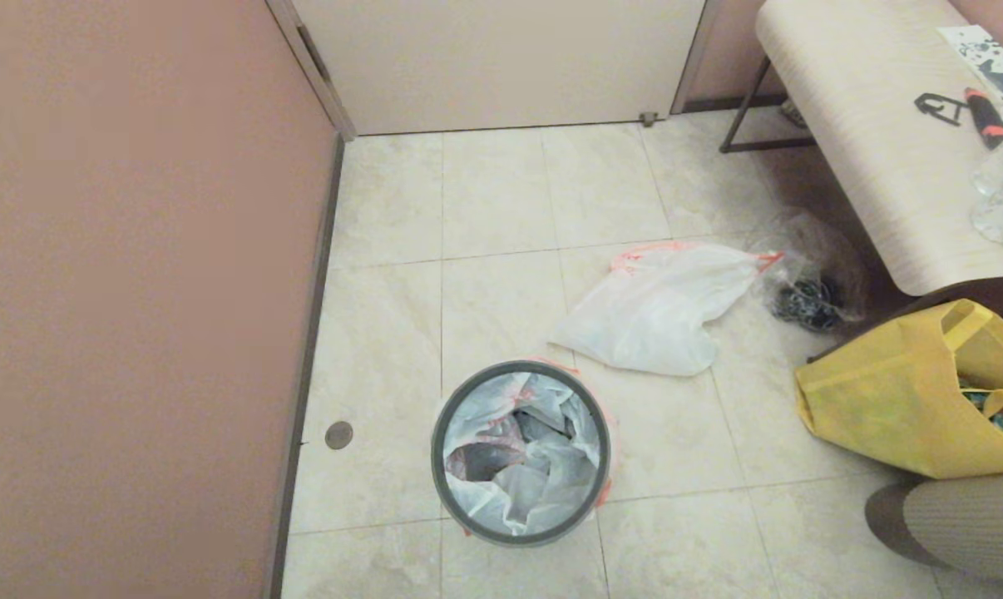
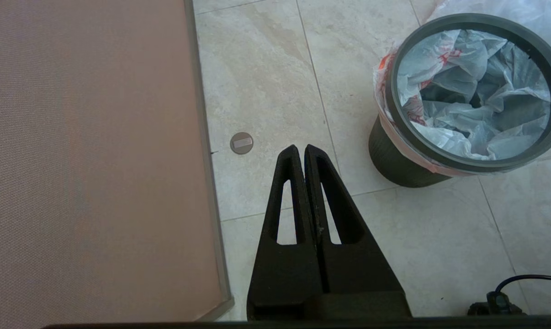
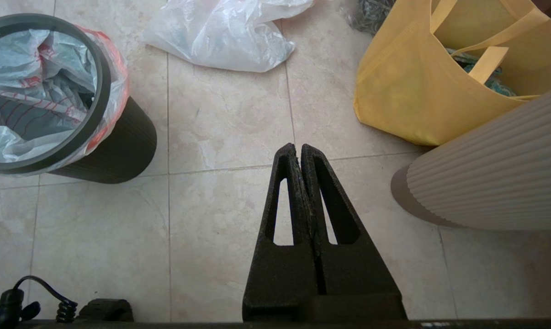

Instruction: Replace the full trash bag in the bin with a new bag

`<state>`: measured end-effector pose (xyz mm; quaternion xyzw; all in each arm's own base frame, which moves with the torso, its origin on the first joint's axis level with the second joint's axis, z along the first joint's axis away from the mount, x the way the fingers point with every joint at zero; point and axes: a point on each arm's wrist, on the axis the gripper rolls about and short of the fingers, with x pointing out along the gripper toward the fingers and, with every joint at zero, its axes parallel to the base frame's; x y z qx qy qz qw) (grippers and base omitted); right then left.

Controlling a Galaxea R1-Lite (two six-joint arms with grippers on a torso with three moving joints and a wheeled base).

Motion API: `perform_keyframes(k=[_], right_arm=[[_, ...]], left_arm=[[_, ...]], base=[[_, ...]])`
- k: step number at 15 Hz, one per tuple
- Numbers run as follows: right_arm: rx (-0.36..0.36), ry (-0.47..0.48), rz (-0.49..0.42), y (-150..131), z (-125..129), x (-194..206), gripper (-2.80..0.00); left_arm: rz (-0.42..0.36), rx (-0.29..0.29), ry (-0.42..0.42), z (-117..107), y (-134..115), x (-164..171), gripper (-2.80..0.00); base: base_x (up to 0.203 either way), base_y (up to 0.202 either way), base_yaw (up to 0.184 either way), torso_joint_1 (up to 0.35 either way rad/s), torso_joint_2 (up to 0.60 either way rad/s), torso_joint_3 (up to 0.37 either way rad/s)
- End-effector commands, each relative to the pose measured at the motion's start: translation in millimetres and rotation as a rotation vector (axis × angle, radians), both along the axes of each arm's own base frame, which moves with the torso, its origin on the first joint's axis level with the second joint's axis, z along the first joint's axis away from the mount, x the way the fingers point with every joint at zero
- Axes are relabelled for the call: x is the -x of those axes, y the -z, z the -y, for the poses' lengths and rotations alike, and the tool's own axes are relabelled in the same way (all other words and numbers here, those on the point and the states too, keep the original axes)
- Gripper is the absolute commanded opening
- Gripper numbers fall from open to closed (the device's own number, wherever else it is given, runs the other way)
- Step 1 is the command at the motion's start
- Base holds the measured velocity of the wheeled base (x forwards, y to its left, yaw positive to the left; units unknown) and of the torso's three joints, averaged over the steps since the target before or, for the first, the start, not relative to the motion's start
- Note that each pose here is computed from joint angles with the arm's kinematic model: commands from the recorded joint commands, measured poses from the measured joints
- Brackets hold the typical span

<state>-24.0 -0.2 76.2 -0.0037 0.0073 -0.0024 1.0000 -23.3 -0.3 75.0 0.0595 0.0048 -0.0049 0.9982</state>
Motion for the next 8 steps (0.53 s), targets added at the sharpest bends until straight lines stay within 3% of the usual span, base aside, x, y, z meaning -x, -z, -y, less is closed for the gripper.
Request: perform_keyframes(k=[1,8], right_arm=[[0.002,0.0,0.001,-0.1,0.0,0.0,-2.8],[0.015,0.003,0.001,0.2,0.1,-0.1,-2.8]], left_arm=[[-0.002,0.0,0.0,0.0,0.0,-0.1,-2.8],[-0.002,0.0,0.0,0.0,0.0,-0.1,-2.8]], base=[[0.0,0.0,0.0,0.0,0.0,0.0],[0.0,0.0,0.0,0.0,0.0,0.0]])
